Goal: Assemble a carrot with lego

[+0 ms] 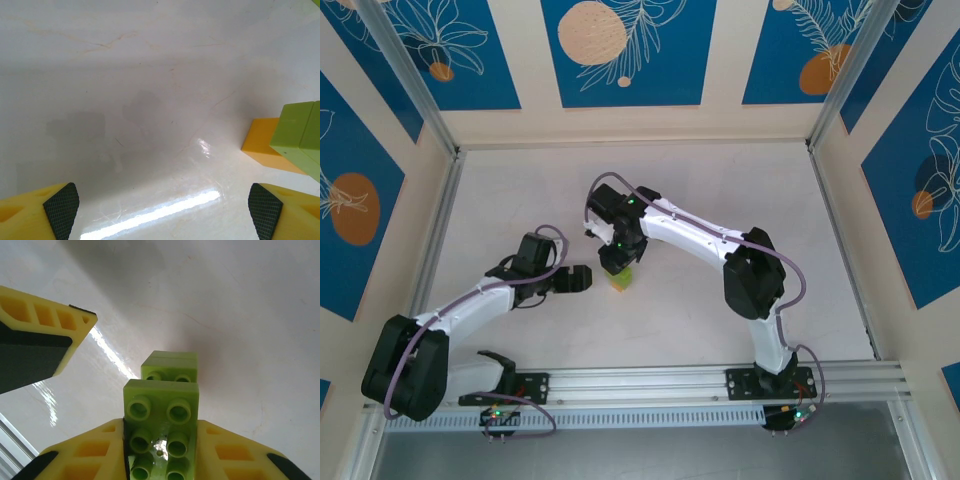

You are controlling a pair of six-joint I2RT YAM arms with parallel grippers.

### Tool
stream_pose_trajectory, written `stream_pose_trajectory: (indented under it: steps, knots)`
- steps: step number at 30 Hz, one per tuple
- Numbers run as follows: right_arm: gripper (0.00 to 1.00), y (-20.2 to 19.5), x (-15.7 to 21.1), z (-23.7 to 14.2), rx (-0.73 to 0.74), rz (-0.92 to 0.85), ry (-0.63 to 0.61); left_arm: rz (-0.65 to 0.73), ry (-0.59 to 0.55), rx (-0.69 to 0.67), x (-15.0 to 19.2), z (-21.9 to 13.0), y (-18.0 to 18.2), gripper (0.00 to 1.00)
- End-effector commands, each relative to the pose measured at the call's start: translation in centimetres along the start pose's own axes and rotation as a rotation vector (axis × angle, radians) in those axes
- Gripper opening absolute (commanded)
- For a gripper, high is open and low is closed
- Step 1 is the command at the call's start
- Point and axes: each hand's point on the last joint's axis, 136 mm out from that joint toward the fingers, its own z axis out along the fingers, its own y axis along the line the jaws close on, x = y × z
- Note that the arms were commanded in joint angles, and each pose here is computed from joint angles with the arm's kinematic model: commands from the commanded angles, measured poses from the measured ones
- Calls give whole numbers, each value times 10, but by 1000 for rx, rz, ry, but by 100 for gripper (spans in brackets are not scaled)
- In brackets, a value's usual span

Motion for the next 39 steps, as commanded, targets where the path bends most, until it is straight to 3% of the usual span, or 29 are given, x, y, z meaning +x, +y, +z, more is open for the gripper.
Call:
stream_pose_trajectory:
  steps: [1,13,24,30,36,39]
  knots:
    - [31,-5,68,57,14,59,300,-19,-2,16,1,-2,0,91]
    - [31,-5,74,55,26,32,298,-16,-9,19,0,-2,-1,91]
    - [31,-5,34,-14,55,-160,169,25,-90,82,-5,-18,-12,92]
    - [31,22,50,-37,12,-324,120,33,-155,87,-7,-31,-12,93]
    - [31,60,60,-46,-68,-456,-2,27,-123,86,-5,-25,-12,94]
    - [31,77,68,-46,-104,-517,-6,27,-122,88,-5,-24,-12,94]
